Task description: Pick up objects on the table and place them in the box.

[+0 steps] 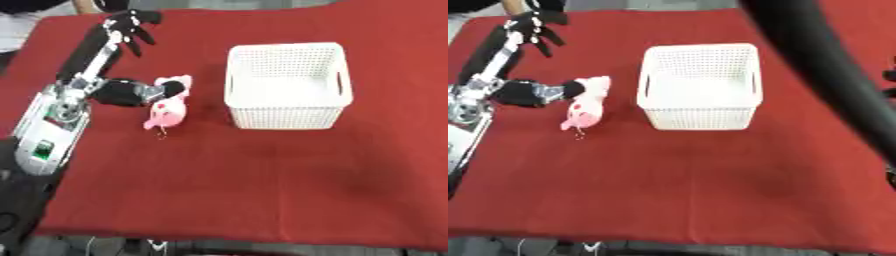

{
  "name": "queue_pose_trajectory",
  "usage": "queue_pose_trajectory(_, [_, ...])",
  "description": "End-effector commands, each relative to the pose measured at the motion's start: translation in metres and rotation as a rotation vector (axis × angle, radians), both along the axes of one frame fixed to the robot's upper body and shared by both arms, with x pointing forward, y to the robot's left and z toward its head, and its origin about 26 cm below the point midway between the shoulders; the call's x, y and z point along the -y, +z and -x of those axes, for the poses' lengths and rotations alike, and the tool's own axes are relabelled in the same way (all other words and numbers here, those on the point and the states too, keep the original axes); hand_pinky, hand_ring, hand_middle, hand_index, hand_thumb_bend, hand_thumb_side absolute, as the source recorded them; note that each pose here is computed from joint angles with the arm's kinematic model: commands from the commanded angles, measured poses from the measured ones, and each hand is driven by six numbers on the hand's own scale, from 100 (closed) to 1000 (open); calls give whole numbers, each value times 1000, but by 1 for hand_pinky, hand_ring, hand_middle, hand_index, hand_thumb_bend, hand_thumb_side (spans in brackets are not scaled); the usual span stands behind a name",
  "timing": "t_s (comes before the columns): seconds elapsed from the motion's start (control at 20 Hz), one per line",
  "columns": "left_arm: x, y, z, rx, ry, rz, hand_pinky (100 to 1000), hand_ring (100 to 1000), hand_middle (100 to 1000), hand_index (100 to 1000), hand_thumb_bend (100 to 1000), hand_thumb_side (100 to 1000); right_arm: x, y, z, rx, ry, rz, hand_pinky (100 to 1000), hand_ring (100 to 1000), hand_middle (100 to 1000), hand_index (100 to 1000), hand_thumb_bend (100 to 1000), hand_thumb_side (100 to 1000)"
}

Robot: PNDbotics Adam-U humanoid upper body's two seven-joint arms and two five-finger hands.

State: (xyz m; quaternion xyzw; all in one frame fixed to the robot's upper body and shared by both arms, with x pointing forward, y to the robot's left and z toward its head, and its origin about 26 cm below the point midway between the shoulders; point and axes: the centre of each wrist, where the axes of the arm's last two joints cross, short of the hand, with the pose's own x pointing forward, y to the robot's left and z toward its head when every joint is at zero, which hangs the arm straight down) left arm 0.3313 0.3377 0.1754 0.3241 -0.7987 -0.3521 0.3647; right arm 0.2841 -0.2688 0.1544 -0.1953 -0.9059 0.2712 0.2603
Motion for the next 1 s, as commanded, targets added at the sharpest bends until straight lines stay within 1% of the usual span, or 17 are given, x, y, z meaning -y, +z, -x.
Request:
queue_pose_trajectory(0.05, [-9, 6, -11, -16, -10, -26, 462, 642, 769, 901, 604, 702, 0, 5, 1, 15, 12, 14, 629, 752, 813, 837, 160, 763])
queue_pose_trajectory(0.25, [-6, 0, -24, -63, -52, 0, 445, 634, 768, 907, 577, 723, -1, 6, 1, 17, 18, 15, 628, 751, 814, 837, 158, 763])
queue_pose_trajectory(0.5, [5, -4, -32, -98, -113, 24, 444, 634, 768, 907, 572, 729, -1, 8, 0, 23, 22, 16, 629, 752, 814, 838, 157, 763])
queue_pose_trajectory(0.7, [8, -6, -38, -128, -133, -9, 449, 637, 768, 906, 585, 727, -1, 9, 0, 26, 25, 20, 629, 752, 814, 838, 155, 763])
queue_pose_trajectory(0.75, [7, -7, -39, -137, -134, -26, 456, 643, 767, 903, 597, 721, -1, 9, 0, 26, 26, 21, 629, 753, 815, 838, 155, 762])
queue_pose_trajectory(1.0, [0, -12, -49, -186, -126, -112, 467, 651, 764, 899, 593, 728, -1, 9, 0, 25, 29, 26, 629, 753, 815, 838, 155, 762])
